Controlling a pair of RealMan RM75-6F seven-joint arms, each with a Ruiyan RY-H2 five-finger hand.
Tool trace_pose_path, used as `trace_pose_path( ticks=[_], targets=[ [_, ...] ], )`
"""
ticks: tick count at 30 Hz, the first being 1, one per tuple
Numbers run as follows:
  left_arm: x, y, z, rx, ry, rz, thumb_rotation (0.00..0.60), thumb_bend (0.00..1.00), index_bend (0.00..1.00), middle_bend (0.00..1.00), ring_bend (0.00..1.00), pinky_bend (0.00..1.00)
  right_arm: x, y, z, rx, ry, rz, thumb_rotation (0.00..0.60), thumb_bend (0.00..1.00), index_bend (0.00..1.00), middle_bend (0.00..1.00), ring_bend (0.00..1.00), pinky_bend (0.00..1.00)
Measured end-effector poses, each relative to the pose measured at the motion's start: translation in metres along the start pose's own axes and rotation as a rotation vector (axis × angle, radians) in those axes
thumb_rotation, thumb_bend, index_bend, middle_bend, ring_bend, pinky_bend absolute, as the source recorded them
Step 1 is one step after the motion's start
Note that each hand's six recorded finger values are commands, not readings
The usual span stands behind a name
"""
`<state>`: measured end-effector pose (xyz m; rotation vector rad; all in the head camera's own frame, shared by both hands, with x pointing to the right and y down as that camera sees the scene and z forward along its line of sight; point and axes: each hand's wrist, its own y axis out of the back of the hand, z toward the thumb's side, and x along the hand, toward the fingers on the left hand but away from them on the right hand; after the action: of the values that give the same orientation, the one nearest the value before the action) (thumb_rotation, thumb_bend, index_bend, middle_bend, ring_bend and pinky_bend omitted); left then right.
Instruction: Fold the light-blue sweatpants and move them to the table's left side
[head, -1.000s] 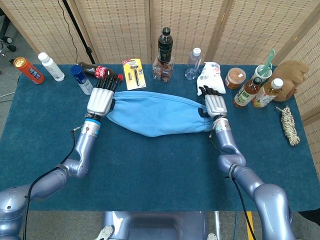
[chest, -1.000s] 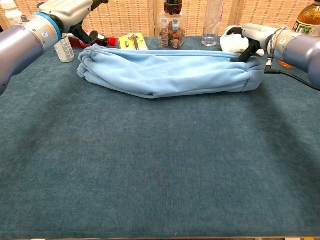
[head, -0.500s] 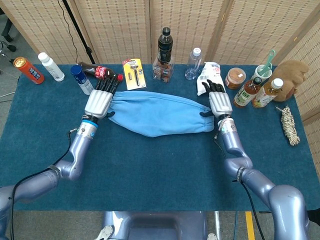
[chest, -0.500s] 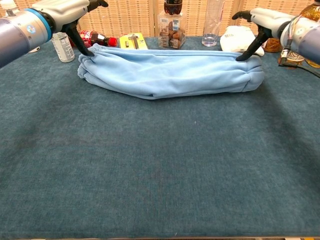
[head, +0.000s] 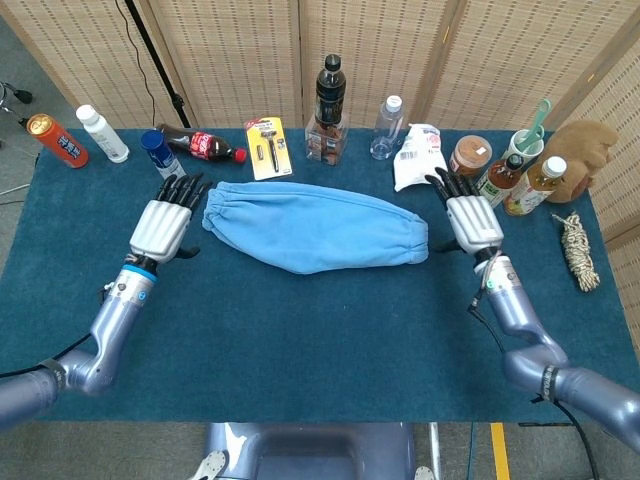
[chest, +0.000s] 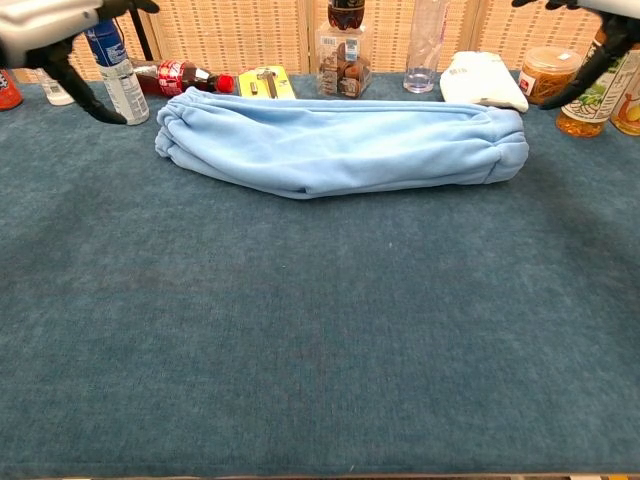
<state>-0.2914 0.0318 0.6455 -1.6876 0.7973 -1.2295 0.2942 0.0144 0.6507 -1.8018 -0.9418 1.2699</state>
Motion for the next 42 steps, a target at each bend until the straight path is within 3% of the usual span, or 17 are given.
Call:
trace_pose_path(
  ticks=[10,19,33,42],
  targets=[
    [-0.078,0.021,-0.041,-0.007,0.101,-0.014,0.6,0.06,0.0,0.0,0.0,0.0,0.054,-0.02,-0.002,0.156,0.139,0.064,0.6,0.0,0.0,0.0,0.0,0.0],
    [-0.145,0.021,-0.078,-0.09,0.249,-0.007,0.6,0.06,0.0,0.0,0.0,0.0,0.047,-0.047,0.007,0.233,0.211,0.03,0.6,0.0,0.0,0.0,0.0,0.0],
    [-0.161,0.031,-0.088,-0.153,0.262,0.027,0.6,0.06,0.0,0.0,0.0,0.0,0.01,-0.081,0.019,0.289,0.233,0.034,0.6,0.0,0.01,0.0,0.0,0.02],
    [-0.162,0.033,-0.091,-0.164,0.268,0.034,0.6,0.06,0.0,0.0,0.0,0.0,-0.008,-0.087,0.03,0.326,0.249,0.005,0.6,0.0,0.1,0.0,0.0,0.06]
  ],
)
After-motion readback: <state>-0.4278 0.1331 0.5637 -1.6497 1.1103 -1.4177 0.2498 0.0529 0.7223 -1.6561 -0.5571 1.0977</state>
